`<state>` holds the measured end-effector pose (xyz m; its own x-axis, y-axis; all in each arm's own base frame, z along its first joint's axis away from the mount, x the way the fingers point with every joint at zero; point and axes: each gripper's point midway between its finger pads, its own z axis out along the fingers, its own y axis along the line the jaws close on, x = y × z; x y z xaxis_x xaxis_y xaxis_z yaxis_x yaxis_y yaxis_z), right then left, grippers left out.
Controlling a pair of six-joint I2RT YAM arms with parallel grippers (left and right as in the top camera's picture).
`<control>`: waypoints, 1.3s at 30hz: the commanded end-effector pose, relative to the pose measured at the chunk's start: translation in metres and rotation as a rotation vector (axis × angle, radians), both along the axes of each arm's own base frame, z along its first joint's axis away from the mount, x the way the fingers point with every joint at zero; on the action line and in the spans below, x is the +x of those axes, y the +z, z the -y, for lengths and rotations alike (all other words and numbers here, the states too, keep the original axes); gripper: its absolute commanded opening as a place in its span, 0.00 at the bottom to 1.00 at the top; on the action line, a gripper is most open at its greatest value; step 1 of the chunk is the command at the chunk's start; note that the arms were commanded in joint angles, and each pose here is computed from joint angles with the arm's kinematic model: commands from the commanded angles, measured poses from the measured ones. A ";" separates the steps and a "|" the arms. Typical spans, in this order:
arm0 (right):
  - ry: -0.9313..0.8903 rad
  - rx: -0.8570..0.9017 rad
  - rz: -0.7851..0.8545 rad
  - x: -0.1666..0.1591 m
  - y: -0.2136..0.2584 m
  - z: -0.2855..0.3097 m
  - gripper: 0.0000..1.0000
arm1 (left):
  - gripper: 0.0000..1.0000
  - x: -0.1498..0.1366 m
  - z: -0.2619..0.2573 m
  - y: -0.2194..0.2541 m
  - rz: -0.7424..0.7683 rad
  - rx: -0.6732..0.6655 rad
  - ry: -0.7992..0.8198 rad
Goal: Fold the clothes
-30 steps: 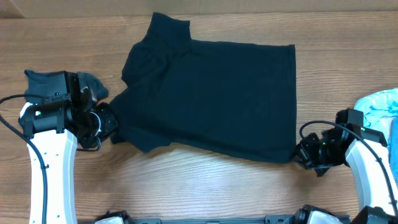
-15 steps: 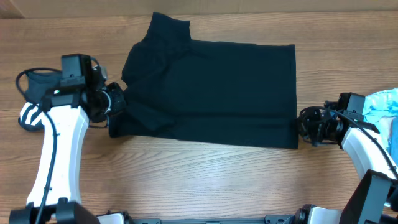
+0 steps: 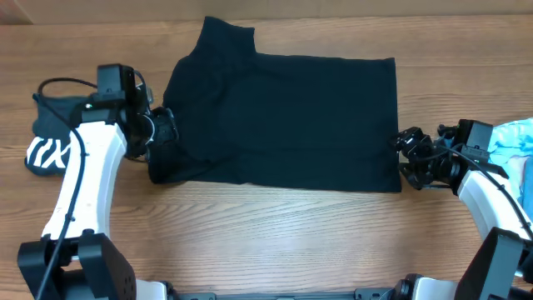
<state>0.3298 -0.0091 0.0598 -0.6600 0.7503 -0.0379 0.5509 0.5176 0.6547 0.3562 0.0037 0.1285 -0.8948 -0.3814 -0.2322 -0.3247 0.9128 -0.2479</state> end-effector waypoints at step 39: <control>0.422 -0.067 -0.375 -0.010 0.013 -0.039 0.09 | 0.50 -0.005 0.079 -0.024 -0.437 -0.057 -0.374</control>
<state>0.3341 0.0317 0.0786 -0.8733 0.4364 0.2165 0.4857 0.7457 0.4561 0.3733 -0.0791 0.1183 -0.9901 -0.0326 0.1366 -0.0680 0.9625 -0.2628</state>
